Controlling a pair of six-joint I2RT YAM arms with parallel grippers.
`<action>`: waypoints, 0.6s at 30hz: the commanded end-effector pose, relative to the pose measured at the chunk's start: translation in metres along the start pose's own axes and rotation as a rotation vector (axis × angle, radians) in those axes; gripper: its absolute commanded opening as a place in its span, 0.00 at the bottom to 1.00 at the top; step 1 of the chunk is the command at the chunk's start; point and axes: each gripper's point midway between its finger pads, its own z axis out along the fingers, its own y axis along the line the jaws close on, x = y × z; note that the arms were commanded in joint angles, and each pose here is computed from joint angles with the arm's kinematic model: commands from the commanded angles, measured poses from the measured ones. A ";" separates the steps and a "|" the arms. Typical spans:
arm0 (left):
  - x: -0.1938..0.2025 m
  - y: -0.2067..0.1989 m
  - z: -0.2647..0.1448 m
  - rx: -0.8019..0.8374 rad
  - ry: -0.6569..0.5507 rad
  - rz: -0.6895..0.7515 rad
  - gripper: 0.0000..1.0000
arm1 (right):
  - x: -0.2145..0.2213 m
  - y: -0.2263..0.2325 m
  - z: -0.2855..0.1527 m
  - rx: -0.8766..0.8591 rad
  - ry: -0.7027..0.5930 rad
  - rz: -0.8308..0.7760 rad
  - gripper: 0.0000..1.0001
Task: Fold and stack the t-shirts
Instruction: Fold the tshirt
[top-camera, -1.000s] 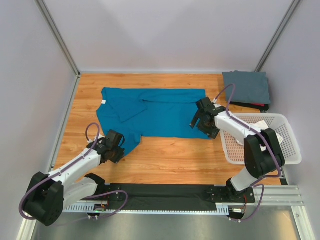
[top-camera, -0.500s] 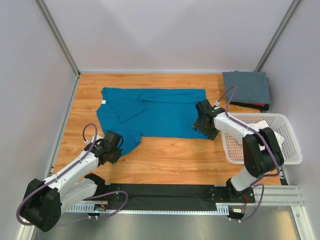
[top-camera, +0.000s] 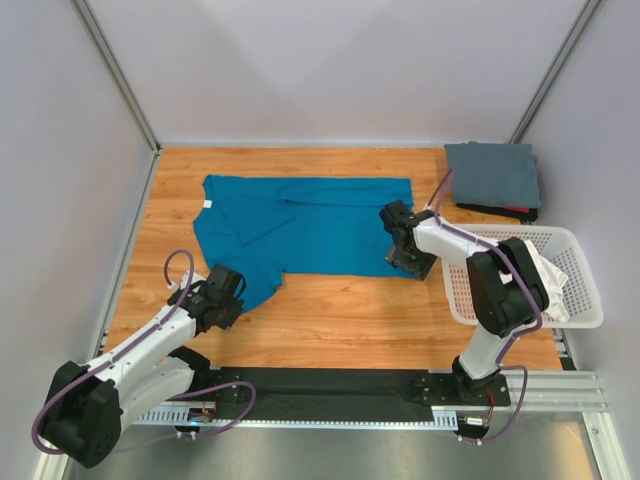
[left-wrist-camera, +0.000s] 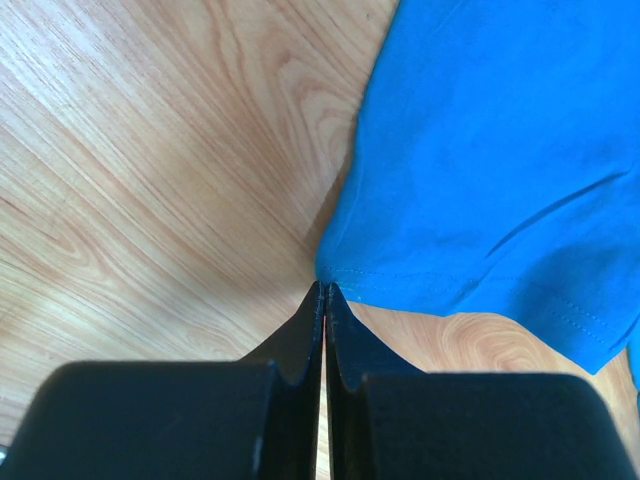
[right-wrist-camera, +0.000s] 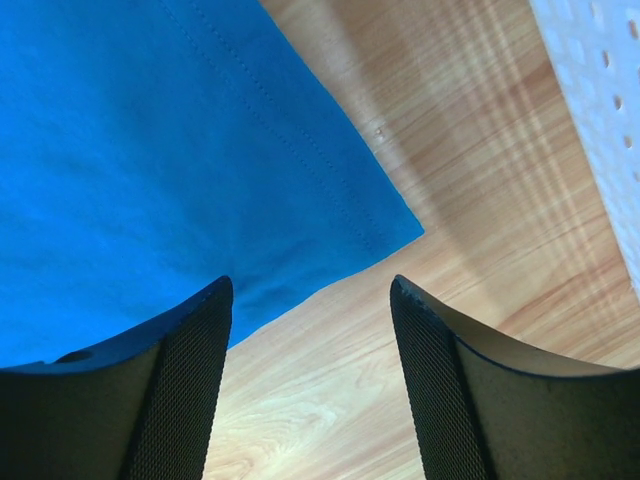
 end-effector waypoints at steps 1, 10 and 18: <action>-0.003 -0.003 0.000 0.028 -0.018 -0.003 0.00 | 0.004 -0.013 0.009 0.085 0.016 0.077 0.66; 0.000 -0.003 0.000 0.065 -0.011 -0.003 0.00 | 0.018 -0.011 0.018 0.144 0.039 0.140 0.61; -0.005 -0.007 -0.008 0.113 -0.026 0.006 0.13 | 0.017 -0.015 0.021 0.187 0.023 0.186 0.22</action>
